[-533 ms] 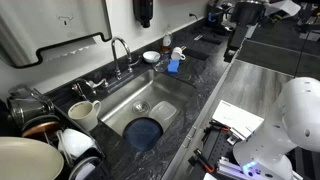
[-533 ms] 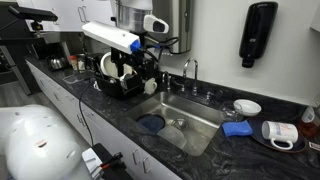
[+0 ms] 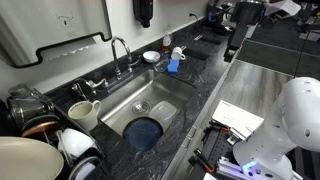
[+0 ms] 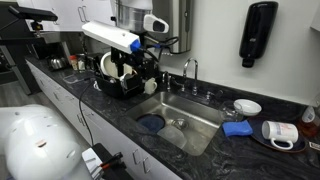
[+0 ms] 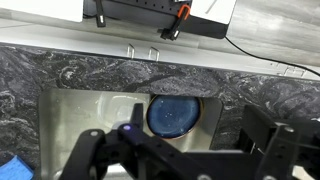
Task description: Put the glass bowl in the sink
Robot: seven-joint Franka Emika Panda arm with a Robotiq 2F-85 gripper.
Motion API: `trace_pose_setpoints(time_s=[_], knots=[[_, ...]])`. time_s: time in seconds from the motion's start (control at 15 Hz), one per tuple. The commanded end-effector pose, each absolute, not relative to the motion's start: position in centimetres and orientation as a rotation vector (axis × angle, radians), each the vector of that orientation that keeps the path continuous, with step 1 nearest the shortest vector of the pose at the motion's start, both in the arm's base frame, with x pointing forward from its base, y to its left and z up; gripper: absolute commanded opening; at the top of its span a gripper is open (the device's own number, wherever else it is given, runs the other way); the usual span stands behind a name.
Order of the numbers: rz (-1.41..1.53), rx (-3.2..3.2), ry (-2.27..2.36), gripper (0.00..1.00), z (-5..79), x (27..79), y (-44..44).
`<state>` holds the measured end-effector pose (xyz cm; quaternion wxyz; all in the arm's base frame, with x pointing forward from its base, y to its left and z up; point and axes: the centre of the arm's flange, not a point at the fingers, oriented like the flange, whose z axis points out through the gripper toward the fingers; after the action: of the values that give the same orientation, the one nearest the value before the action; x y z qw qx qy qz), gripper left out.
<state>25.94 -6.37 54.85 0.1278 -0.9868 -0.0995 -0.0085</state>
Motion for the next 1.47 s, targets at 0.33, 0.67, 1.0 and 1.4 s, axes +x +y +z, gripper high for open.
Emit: trace_pose_setpoints(time_s=[0.33, 0.67, 1.0, 1.4], knots=[[-0.197, -2.814, 0.297, 1.0, 54.5, 34.9, -12.0], [-0.101, -2.763, 0.672, 1.0, 55.1, 41.0, -16.1], [-0.035, -2.759, 0.764, 1.0, 54.2, 41.8, -16.2], [0.064, -2.719, 0.911, 1.0, 52.4, 45.5, -17.4]])
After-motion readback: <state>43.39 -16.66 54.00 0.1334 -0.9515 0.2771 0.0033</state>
